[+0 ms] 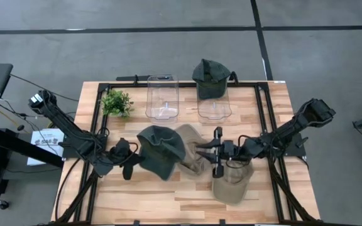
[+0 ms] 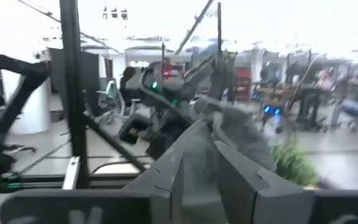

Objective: Pick & Place hat
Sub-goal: Put the black cap into the right transparent bin

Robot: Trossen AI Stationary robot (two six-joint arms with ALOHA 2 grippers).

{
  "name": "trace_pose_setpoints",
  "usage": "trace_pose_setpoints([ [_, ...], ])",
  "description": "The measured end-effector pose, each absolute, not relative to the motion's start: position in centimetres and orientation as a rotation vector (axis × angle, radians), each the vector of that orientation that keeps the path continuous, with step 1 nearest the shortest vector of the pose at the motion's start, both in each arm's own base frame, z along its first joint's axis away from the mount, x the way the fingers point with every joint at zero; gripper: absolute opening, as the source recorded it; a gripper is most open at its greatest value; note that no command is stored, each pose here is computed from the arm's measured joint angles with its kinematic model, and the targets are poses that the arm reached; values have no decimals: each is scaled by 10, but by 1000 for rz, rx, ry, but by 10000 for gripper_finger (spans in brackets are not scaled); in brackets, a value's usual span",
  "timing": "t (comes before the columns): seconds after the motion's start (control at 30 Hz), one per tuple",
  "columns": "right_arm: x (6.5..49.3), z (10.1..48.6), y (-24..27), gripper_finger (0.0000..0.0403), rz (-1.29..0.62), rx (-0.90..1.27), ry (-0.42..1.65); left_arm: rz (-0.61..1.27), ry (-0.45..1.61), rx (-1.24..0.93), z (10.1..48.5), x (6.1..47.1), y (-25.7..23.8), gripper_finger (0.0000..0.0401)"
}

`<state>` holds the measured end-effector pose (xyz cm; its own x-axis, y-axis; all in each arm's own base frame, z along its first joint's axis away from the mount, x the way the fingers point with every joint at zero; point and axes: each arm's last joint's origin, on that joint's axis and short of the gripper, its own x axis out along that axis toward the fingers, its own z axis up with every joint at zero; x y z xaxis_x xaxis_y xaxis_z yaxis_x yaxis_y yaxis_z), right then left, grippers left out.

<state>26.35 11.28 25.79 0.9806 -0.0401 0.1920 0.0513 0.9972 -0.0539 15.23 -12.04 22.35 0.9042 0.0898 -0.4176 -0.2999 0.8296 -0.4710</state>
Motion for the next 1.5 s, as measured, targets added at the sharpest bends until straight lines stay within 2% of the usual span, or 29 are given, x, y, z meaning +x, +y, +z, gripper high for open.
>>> trace_pose_setpoints([
  [0.23,272,284,107,7,-284,-278,-201,341,271,-324,222,160,-121,14],
  [0.37,272,297,100,6,-494,-402,-159,408,274,-263,214,170,-118,14],
  [0.5,277,308,89,2,-556,-415,-175,444,282,-278,203,188,-117,14],
  [0.6,286,312,85,1,-491,-390,-205,426,279,-285,196,204,-118,14],
  [0.7,296,309,89,0,-325,-393,-196,336,283,-317,195,218,-117,15],
  [0.83,305,310,96,0,-130,-377,-94,280,290,-320,191,225,-119,15],
  [1.17,315,332,71,0,-68,-376,394,235,298,-340,189,228,-121,15],
  [1.33,312,338,64,0,33,-306,476,237,298,-338,189,228,-121,15],
  [1.5,320,323,70,0,65,-291,544,246,294,-338,189,228,-120,15],
])
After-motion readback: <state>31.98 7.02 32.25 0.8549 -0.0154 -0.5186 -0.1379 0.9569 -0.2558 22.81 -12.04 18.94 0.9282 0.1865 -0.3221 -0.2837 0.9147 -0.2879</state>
